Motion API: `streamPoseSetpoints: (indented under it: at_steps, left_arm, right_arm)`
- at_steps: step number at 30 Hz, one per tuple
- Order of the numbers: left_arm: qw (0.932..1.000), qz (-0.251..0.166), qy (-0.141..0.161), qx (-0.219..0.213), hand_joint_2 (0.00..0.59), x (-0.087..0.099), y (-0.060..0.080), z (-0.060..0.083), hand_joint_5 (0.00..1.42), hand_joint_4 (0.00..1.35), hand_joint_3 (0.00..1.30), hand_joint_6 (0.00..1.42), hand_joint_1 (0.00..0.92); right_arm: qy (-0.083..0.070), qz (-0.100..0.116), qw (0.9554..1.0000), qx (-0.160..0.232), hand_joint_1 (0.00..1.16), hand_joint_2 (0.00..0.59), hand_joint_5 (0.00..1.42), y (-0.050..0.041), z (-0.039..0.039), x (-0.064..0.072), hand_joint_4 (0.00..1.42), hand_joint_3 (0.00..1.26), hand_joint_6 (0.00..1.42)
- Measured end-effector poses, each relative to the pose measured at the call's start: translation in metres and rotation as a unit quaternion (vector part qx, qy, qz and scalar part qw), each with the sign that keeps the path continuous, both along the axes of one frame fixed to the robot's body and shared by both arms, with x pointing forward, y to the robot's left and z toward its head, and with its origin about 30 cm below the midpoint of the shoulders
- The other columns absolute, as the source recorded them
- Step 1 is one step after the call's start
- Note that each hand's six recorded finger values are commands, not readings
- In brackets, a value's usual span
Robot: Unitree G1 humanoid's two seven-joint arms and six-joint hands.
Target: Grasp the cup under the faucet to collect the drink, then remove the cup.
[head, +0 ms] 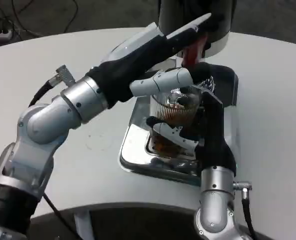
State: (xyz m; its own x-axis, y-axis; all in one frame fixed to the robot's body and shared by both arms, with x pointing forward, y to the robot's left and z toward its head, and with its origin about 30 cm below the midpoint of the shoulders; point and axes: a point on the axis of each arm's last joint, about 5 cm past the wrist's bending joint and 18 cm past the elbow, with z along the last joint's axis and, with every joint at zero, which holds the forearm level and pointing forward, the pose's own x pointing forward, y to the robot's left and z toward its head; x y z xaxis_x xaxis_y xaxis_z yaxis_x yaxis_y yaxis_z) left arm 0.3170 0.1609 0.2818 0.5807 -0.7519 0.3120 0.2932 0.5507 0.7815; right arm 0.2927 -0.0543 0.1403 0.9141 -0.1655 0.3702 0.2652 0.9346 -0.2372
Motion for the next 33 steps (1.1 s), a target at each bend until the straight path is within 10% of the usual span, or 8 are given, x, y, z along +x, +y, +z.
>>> streamPoseSetpoints:
  at_steps: [12,33]
  left_arm:
    - [0.9982,-0.013,0.034,-0.048,0.074,0.001,0.003,-0.007,0.11,0.00,0.01,0.07,0.000]
    - [0.9739,-0.043,0.135,-0.177,0.073,-0.012,0.013,-0.033,0.05,0.00,0.00,0.02,0.000]
  right_arm:
    - [-0.003,-0.010,0.9999,0.003,0.92,0.122,0.93,-0.0004,-0.0005,0.000,0.77,0.72,0.79]
    - [-0.018,-0.017,0.9996,0.012,0.94,0.118,0.99,-0.0043,-0.0005,-0.007,0.79,0.76,0.86]
